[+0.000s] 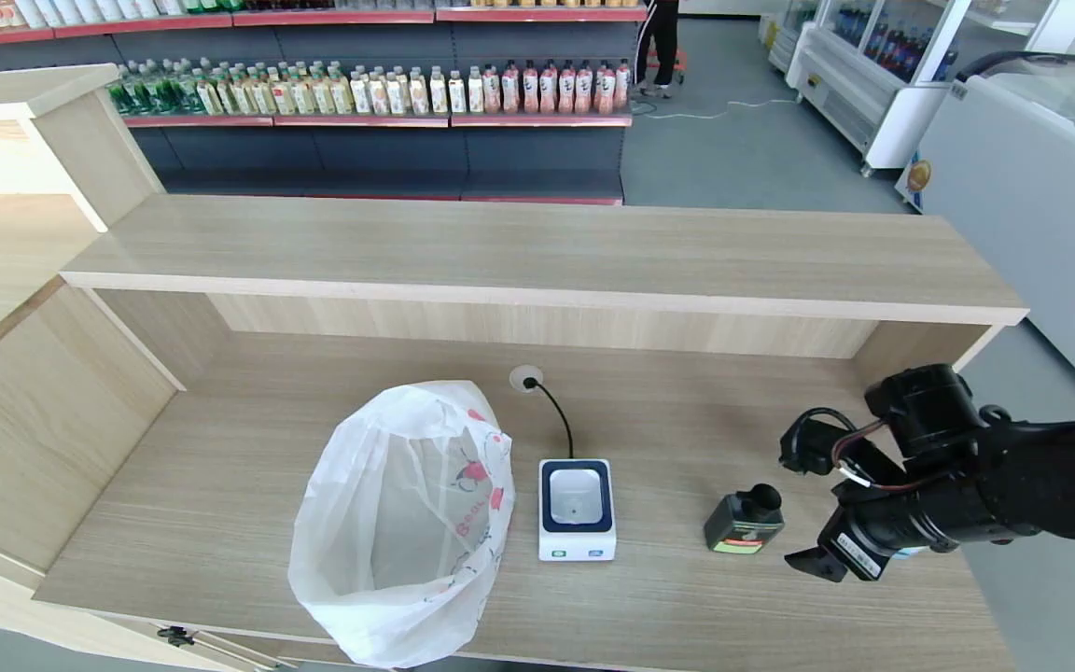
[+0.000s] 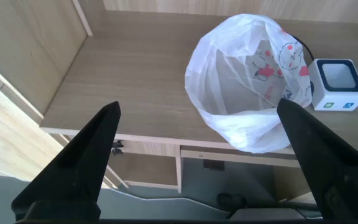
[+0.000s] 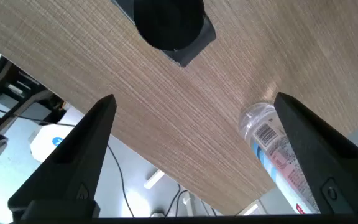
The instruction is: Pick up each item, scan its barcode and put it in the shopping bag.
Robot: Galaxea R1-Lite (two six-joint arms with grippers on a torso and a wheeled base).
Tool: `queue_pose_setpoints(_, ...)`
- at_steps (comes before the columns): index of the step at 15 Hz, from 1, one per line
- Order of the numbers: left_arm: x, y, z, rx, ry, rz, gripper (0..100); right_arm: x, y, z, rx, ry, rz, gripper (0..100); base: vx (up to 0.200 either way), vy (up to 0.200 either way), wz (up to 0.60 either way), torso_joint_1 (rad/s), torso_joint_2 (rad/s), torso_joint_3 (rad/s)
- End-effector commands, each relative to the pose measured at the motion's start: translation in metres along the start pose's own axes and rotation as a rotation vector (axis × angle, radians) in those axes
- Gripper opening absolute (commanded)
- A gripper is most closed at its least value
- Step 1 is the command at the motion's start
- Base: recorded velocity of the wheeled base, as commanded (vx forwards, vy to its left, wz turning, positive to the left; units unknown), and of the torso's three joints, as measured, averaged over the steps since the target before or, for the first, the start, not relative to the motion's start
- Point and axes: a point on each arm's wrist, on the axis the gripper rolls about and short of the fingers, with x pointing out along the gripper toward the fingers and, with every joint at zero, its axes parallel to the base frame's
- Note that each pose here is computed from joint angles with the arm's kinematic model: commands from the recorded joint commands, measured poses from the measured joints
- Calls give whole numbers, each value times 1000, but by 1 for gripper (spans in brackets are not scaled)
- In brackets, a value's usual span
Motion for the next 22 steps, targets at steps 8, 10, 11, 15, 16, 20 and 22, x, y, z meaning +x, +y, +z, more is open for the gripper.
queue_pose_setpoints(8, 0, 0, 0, 0, 0, 0, 100, 57, 8, 3, -73, -98, 157, 100, 0, 0, 0, 0, 0, 0)
queue_pose_setpoints(10, 0, 0, 0, -1, 0, 0, 100, 66, 9, 7, -82, -116, 151, 100, 0, 0, 0, 0, 0, 0)
queue_pose_setpoints(11, 0, 0, 0, 0, 0, 0, 100, 67, 9, 10, -87, -125, 149, 100, 0, 0, 0, 0, 0, 0)
queue_pose_setpoints(15, 0, 0, 0, 0, 0, 0, 100, 72, 10, 11, -89, -152, 192, 100, 0, 0, 0, 0, 0, 0)
queue_pose_setpoints(16, 0, 0, 0, 0, 0, 2, 100, 72, 10, 13, -91, -160, 188, 0, 0, 0, 0, 0, 0, 0)
queue_pose_setpoints(20, 0, 0, 0, -1, 0, 0, 100, 74, 12, 10, -91, -151, 196, 0, 0, 0, 0, 0, 0, 0)
queue_pose_setpoints(22, 0, 0, 0, -1, 0, 2, 100, 69, 11, 11, -91, -159, 187, 0, 0, 0, 0, 0, 0, 0)
